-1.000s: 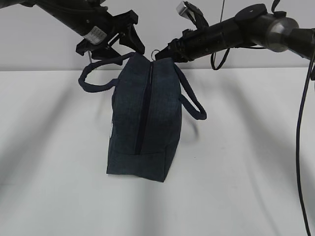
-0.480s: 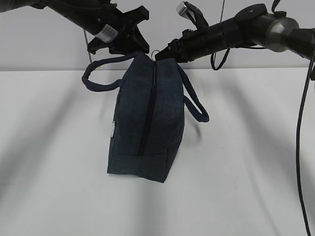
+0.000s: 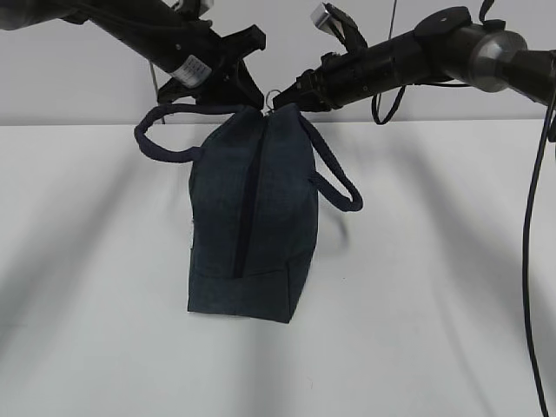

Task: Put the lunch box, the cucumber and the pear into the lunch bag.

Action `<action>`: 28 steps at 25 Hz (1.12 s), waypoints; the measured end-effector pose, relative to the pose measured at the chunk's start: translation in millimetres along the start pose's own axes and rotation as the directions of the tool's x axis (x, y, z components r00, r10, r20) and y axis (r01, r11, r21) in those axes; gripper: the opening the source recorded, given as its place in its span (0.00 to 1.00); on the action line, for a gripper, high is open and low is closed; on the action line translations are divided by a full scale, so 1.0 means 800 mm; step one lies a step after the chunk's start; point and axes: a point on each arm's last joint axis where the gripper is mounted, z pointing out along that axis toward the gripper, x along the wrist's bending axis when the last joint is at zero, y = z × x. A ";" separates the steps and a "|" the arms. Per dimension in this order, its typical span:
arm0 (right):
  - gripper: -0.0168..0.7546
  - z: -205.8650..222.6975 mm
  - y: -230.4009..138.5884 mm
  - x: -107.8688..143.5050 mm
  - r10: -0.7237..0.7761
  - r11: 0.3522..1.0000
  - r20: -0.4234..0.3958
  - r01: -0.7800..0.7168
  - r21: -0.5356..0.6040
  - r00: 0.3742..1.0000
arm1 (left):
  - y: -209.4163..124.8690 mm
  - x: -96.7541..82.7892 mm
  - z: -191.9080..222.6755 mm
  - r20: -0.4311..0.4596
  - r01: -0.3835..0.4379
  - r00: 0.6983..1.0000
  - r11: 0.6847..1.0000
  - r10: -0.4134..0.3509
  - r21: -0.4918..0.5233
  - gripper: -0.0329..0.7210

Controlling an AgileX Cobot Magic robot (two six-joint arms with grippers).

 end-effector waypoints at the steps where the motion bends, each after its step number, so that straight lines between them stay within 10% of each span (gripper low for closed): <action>1: 0.00 0.000 0.000 0.000 0.000 1.000 -0.002 0.000 0.001 1.000 | -0.001 0.002 0.001 -0.007 0.000 1.000 1.000 0.000 0.005 0.29; 8: 0.00 0.000 0.000 0.000 0.000 1.000 -0.002 0.000 0.001 1.000 | -0.004 0.005 0.001 -0.033 -0.013 0.999 0.999 0.014 0.033 0.71; 13: 0.00 0.000 0.000 0.000 0.000 1.000 -0.002 0.000 0.001 1.000 | -0.004 0.006 0.001 -0.041 -0.016 0.999 0.999 0.018 0.034 0.79; 23: 0.00 0.000 0.000 0.000 -0.011 1.000 -0.002 0.011 0.002 1.000 | 0.000 0.007 0.001 -0.052 -0.022 0.998 1.000 0.022 0.000 0.21; 28: 0.00 0.000 0.000 0.000 -0.019 1.000 -0.002 0.019 0.002 1.000 | 0.001 0.005 0.002 -0.054 -0.025 0.998 1.000 0.025 -0.007 0.08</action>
